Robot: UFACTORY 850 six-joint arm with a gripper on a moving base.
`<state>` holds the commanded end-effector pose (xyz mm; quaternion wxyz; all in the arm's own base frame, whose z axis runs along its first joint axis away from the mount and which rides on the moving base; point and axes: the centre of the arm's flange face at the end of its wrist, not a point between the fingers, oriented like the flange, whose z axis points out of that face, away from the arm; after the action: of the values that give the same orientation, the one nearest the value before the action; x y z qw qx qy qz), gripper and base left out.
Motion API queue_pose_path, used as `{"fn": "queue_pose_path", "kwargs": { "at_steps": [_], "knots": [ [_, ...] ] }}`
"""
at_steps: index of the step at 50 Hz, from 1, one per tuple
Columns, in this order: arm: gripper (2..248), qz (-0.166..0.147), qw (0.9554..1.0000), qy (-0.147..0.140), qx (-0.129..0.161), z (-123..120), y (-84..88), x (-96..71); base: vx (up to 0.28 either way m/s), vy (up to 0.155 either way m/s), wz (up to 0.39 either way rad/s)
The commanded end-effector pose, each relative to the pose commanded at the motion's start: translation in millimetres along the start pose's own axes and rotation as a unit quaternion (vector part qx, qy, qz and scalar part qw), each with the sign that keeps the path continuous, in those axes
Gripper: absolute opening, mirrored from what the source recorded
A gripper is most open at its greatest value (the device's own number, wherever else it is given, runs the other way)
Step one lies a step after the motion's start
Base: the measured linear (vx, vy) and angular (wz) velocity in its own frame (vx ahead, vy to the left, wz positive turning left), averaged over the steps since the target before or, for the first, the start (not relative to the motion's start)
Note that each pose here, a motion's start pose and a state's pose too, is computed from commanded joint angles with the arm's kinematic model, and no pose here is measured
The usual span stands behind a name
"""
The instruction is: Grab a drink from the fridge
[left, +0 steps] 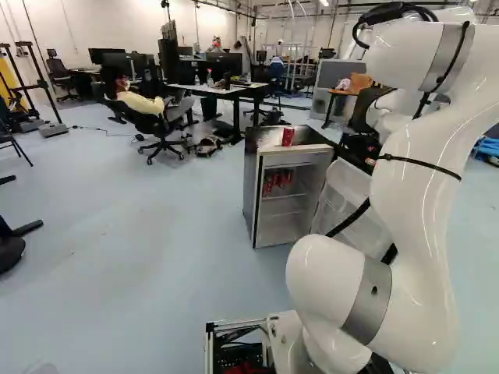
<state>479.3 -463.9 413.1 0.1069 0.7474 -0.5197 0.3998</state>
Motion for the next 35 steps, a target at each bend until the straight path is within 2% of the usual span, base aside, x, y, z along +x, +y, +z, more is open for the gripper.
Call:
{"fn": "queue_pose_path", "kwargs": {
  "at_steps": [14,35],
  "knots": [
    [247,0.007,0.999,-0.044,0.0,3.2,10.4,-1.6,0.0,0.0,0.0],
    [247,0.008,0.9936,-0.113,0.01,1.2,8.6,-13.8,0.0,0.0,0.0]
  ]
}}
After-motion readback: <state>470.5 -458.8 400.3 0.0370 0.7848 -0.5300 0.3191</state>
